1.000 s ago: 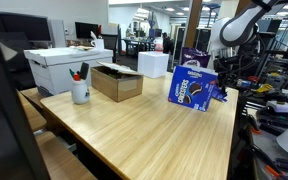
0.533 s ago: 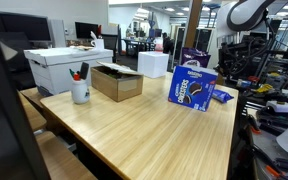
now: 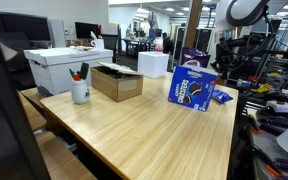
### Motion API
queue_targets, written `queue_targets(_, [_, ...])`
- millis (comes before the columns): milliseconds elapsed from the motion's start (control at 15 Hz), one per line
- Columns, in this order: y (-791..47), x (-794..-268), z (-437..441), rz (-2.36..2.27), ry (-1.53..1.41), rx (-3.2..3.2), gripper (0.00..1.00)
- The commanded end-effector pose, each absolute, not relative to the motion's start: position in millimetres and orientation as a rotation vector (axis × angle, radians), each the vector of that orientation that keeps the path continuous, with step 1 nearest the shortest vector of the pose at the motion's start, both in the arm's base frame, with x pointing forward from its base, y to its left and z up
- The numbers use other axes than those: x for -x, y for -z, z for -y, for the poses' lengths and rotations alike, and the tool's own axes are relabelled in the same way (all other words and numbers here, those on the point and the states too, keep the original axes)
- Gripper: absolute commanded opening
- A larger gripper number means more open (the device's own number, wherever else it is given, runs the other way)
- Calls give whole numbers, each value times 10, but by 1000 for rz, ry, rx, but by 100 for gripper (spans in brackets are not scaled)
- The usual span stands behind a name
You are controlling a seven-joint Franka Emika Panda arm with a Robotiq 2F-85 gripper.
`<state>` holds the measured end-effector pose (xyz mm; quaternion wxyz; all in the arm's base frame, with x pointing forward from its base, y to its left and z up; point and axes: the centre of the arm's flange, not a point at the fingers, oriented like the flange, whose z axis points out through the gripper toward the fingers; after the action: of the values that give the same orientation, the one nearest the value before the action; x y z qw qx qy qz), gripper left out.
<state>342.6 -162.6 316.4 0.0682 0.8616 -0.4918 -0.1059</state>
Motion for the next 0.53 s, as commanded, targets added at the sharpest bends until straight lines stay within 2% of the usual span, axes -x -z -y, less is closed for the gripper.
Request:
queue_targets(0, [-2906,-3369,1590,1464,285,-2604,42])
queue_targets(67, [-2808,-3336,1579,1462,279,-2605,48])
queue_targets(133, [-2649,-3277,1544,1461,278,-2589,59])
queue_targets(267, [-2524,-3221,1508,1460,267,-2576,73])
queue_targets(400, [-2315,-3158,1466,1433,297,-2564,92])
queue_targets(467, [-2278,-3176,1473,1430,306,-2562,98])
